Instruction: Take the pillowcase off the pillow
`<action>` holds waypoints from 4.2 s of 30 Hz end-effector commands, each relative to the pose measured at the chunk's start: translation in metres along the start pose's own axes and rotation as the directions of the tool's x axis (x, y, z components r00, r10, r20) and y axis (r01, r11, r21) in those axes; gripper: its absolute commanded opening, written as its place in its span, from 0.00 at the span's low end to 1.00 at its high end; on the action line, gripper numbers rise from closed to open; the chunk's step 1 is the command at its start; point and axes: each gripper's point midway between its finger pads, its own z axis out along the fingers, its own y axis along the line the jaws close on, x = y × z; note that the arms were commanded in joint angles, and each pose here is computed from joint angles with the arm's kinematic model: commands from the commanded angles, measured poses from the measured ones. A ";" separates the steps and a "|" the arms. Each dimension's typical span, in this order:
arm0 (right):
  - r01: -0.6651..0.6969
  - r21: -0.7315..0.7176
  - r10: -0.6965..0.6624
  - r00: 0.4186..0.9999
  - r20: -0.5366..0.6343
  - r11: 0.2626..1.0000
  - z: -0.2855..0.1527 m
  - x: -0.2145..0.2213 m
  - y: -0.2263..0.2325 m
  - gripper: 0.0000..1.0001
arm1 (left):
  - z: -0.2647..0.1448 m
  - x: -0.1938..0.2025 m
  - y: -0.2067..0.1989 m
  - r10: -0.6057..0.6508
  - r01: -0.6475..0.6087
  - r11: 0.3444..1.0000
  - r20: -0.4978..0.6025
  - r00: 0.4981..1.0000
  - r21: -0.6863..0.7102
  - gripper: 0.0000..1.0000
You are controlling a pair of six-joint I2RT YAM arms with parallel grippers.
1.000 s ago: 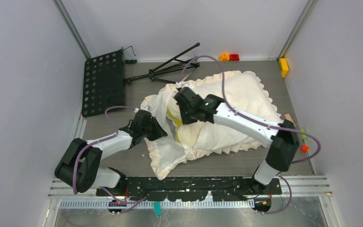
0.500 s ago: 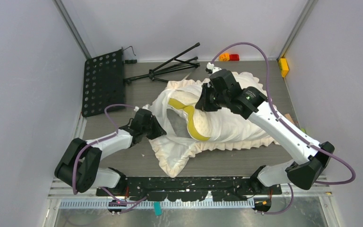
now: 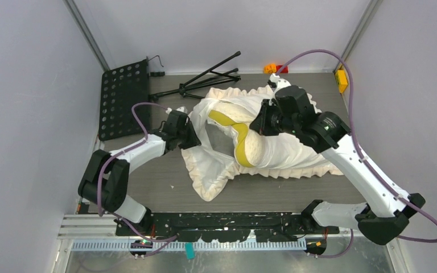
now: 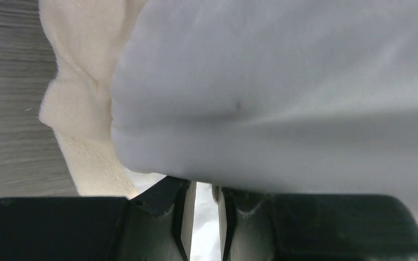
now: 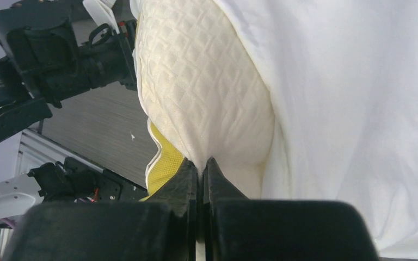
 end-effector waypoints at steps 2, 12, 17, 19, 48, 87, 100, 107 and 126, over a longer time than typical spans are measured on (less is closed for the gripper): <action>0.001 -0.020 0.007 0.928 0.374 1.000 -0.083 -0.075 0.003 0.00 | 0.023 0.013 0.030 0.022 -0.030 0.994 -0.072 0.997 -0.104 0.20; -0.040 0.048 0.002 0.787 0.616 0.998 -0.141 -0.111 -0.021 0.00 | 0.035 0.008 0.048 0.052 -0.065 0.982 -0.075 0.996 -0.176 0.20; -0.062 0.055 0.012 0.762 0.647 0.997 -0.146 -0.114 -0.025 0.00 | 0.042 0.011 0.045 0.032 -0.049 0.984 -0.100 0.994 -0.172 0.20; -0.046 0.011 0.030 0.790 0.613 0.999 -0.129 -0.109 -0.015 0.00 | 0.043 0.013 0.038 0.021 -0.037 0.989 -0.112 0.993 -0.142 0.20; -0.034 -0.364 0.017 0.999 -0.050 0.931 0.086 0.029 0.066 0.07 | -0.117 -0.009 -0.105 -0.518 0.448 0.703 -0.033 0.855 0.553 1.00; -0.073 0.298 0.093 0.994 -0.052 0.952 0.152 0.030 -0.114 0.15 | -0.123 -0.014 -0.120 -0.113 0.036 0.885 0.137 0.984 0.465 0.00; -0.054 0.076 0.058 0.997 -0.054 0.996 0.144 0.002 -0.080 0.81 | -0.216 -0.036 -0.134 0.105 -0.206 0.870 0.240 0.965 0.448 0.00; -0.013 -0.175 0.003 0.998 -0.059 0.984 0.100 -0.004 0.013 0.87 | -0.199 -0.030 -0.130 0.124 -0.211 0.874 0.219 0.968 0.438 0.00; 0.033 0.169 -0.026 0.999 -0.046 0.985 0.119 0.043 -0.030 0.54 | -0.193 -0.030 -0.110 0.107 -0.185 0.908 0.219 0.970 0.377 0.00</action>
